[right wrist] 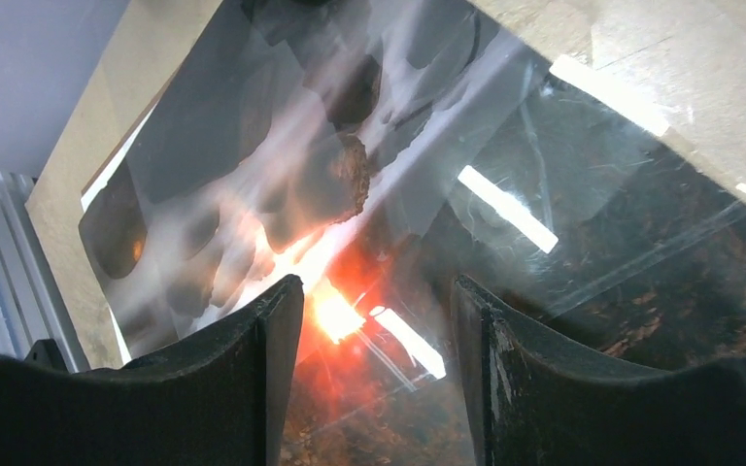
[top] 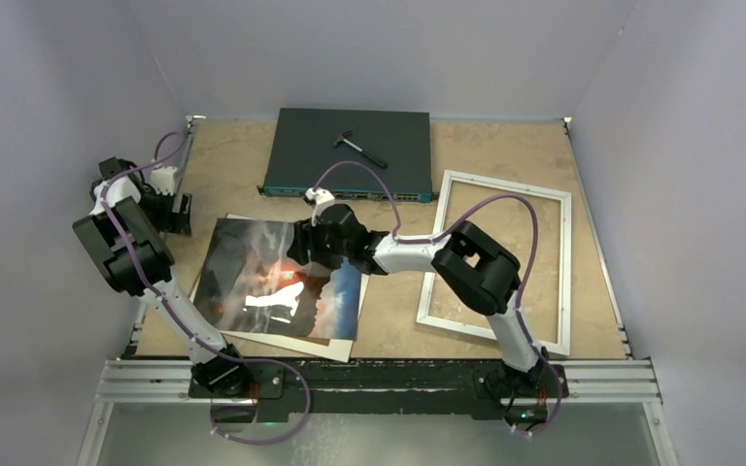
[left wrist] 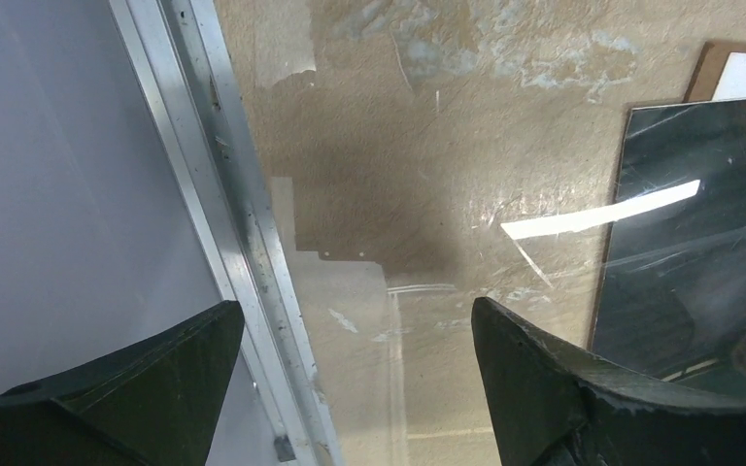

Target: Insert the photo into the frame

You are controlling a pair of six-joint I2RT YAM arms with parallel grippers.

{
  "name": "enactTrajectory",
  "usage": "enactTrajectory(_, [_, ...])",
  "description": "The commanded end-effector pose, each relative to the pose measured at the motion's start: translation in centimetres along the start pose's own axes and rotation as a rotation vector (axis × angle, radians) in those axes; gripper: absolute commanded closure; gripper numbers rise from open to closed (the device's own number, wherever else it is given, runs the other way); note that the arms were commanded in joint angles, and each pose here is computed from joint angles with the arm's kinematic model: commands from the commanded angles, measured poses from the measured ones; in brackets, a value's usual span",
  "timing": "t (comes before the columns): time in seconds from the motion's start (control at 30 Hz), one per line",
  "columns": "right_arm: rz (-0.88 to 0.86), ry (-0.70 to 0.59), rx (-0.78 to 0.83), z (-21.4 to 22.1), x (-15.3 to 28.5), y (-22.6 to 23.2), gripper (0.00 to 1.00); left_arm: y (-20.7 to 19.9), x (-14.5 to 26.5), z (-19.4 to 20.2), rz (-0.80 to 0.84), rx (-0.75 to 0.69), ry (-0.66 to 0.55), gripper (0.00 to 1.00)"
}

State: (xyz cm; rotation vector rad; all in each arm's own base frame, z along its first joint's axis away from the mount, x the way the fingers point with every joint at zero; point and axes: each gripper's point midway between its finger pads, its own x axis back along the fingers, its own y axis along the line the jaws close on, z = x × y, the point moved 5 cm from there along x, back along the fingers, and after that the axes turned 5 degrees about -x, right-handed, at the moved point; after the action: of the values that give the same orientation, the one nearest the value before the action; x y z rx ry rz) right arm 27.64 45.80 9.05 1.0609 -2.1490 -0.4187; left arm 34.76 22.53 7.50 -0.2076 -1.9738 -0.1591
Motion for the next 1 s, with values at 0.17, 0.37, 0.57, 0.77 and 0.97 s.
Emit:
enactTrajectory(0.17, [-0.147, -0.082, -0.028, -1.9, -1.1, 3.5, 0.41, 0.8, -0.3, -0.6, 0.002, 0.095, -0.051, 0.13])
enactTrajectory(0.37, [-0.227, -0.065, -0.069, -1.8, -2.2, 4.5, 0.48, 0.6, -0.9, -0.1, 0.007, 0.105, -0.039, 0.12])
enactTrajectory(0.57, [-0.261, -0.020, -0.091, -0.6, -3.4, 4.7, 0.61, 0.5, -1.1, 0.0, 0.013, 0.111, -0.042, 0.13])
enactTrajectory(0.77, [-0.220, 0.020, -0.106, 1.3, -3.6, 3.3, 0.76, 0.4, -1.1, 0.1, 0.020, 0.114, -0.037, 0.13])
enactTrajectory(0.97, [-0.165, 0.060, -0.124, 3.3, -3.7, 1.7, 0.91, 1.0, -0.9, -0.3, -0.021, 0.127, -0.044, 0.07])
